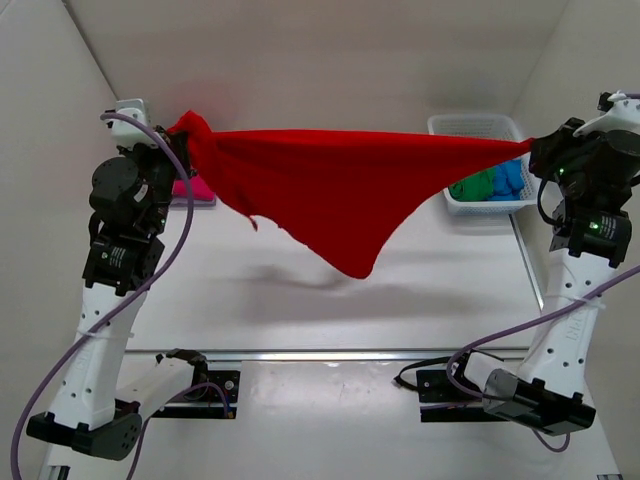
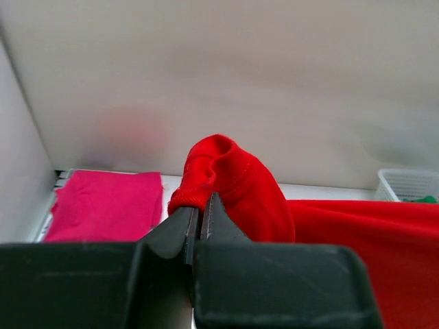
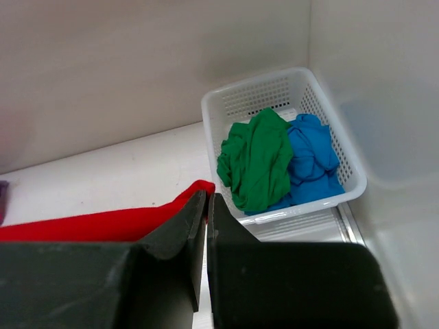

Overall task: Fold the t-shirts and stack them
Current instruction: Flatten out the tshirt

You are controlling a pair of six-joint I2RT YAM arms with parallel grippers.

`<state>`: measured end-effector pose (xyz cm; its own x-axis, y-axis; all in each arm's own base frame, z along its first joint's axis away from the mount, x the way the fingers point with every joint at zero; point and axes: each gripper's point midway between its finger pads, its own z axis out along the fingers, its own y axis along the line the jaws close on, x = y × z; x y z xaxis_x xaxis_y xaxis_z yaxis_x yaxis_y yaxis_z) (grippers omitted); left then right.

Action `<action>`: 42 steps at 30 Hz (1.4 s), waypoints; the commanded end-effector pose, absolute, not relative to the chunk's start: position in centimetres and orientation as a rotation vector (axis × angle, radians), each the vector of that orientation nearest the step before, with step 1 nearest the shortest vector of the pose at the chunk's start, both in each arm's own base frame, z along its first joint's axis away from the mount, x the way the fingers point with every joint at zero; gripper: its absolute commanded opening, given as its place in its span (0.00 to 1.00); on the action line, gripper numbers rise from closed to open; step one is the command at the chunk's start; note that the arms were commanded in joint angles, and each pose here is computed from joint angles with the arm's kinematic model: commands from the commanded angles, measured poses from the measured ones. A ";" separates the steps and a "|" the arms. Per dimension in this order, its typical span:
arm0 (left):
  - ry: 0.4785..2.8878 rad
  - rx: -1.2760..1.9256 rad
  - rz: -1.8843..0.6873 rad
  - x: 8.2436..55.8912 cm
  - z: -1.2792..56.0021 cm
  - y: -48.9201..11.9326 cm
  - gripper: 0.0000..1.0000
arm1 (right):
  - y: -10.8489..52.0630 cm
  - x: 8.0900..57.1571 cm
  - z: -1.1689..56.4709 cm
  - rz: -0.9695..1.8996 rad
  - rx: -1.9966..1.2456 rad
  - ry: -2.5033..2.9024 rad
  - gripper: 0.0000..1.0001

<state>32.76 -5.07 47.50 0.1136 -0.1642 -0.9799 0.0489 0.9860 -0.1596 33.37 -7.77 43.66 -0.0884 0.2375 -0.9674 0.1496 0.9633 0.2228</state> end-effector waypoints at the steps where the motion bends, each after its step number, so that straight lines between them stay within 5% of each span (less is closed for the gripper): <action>1: 1.385 -0.170 -0.002 30.8 49.6 -1.6 0.00 | -8.4 31.9 45.7 -0.020 0.276 1.617 0.00; 13: 1.546 -0.116 -0.118 32.8 42.9 -4.3 0.00 | -6.7 33.8 44.8 0.005 0.200 1.678 0.00; 18: 1.623 -0.126 -0.003 33.9 42.7 -2.4 0.00 | -9.8 33.6 44.6 -0.176 0.274 1.701 0.00; 29: 1.577 -0.071 -0.100 31.6 45.3 -4.0 0.00 | -5.8 31.9 46.7 0.010 0.159 1.647 0.00; 39: 1.854 -0.111 -0.145 36.7 36.5 -5.7 0.00 | -0.3 39.1 40.2 0.235 0.021 1.876 0.00; 42: 1.929 -0.137 -0.139 38.8 33.1 -5.7 0.22 | 0.7 42.4 36.1 0.256 0.018 1.993 0.00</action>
<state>37.70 -5.78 36.21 -0.2741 -0.1363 -0.9520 0.0015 0.9898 -0.1422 39.73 0.01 39.86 -0.3221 0.1413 -0.9361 -0.1086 0.9767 0.1849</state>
